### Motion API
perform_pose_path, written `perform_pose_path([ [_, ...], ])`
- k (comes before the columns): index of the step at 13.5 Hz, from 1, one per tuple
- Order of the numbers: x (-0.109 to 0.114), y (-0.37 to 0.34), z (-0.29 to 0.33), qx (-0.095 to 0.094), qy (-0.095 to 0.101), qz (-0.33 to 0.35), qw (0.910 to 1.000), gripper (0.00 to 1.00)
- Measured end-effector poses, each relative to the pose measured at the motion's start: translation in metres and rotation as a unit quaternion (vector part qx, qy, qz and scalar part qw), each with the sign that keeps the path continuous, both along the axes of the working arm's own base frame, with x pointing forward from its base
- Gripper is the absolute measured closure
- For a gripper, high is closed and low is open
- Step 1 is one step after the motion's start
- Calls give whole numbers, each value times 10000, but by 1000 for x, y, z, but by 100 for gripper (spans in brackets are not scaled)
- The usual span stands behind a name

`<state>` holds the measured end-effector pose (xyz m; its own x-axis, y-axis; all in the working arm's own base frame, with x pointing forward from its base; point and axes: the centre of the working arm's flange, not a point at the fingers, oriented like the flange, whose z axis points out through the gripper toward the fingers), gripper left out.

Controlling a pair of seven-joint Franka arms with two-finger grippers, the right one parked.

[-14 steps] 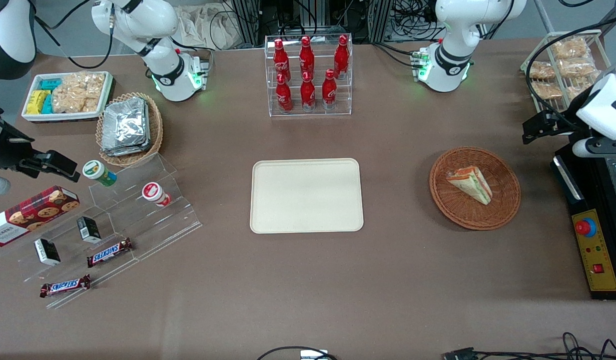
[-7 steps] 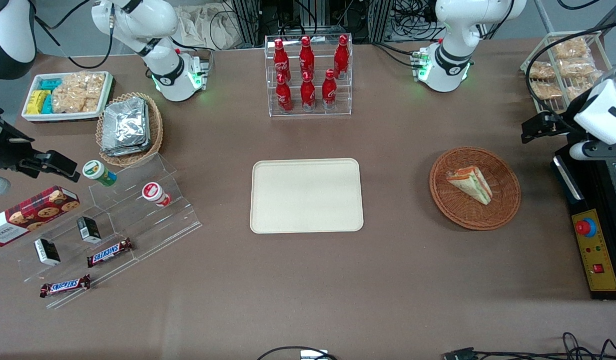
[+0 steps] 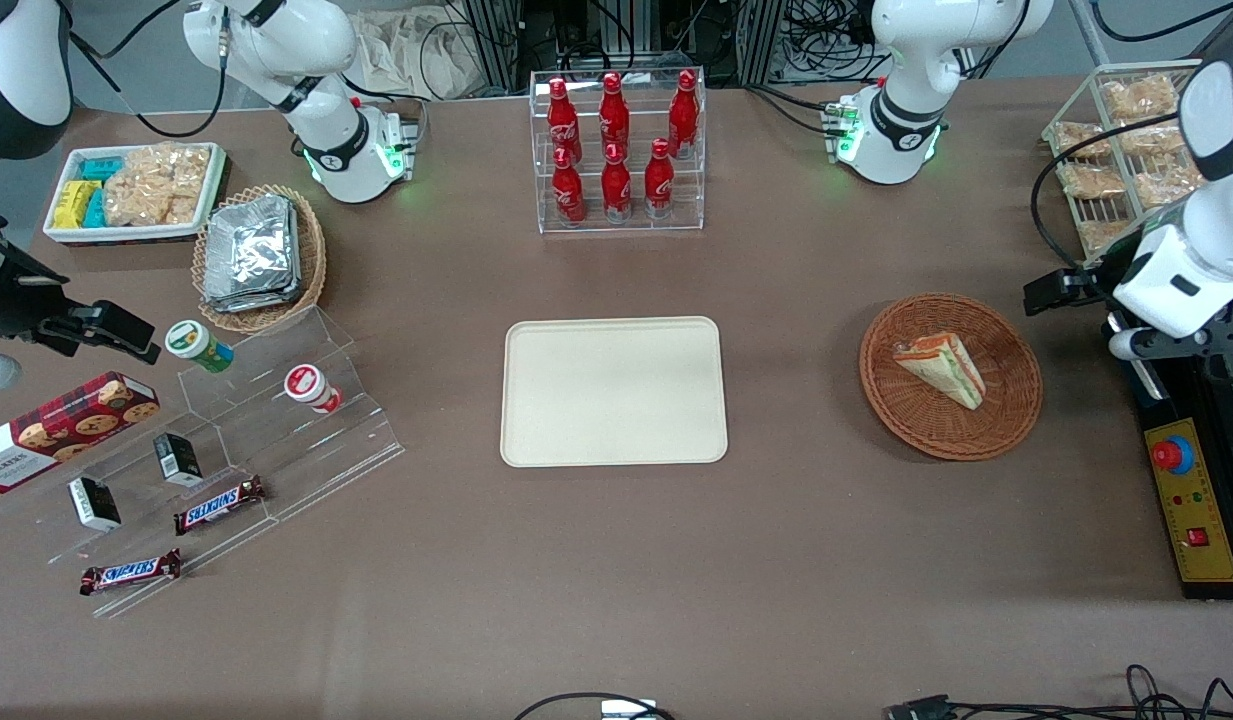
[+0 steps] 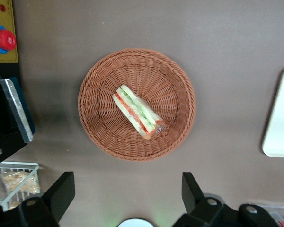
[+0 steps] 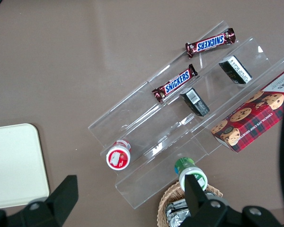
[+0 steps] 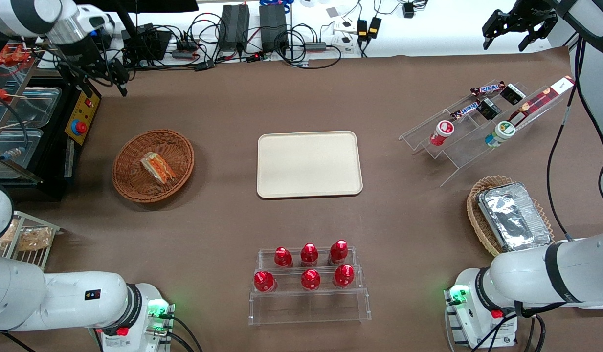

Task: Place sandwich from basket to tray
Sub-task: 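Move the left gripper over the wicker basket and lower toward the sandwich, then close the left gripper on the wrapped sandwich wedge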

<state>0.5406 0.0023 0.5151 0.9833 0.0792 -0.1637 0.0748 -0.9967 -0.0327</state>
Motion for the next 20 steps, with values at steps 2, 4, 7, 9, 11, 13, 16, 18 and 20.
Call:
perform_pose_path([
  [2, -12, 3, -33, 51, -81, 317, 9995, 0],
  [4, -25, 3, -64, 97, -197, 628, 9978, 0],
  [7, -38, 3, -110, 146, -377, 1102, 9931, 0],
  [9, -43, 2, -128, 170, -476, 1411, 9887, 0],
  [11, -47, 2, -145, 177, -595, 1668, 9840, 0],
  [13, -50, 1, -163, 186, -646, 1890, 9797, 0],
  [16, -47, -5, -187, 197, -671, 2149, 9741, 0],
  [18, -48, -8, -205, 199, -669, 2261, 9716, 0],
  [20, -53, -8, -223, 193, -672, 2305, 9706, 0],
])
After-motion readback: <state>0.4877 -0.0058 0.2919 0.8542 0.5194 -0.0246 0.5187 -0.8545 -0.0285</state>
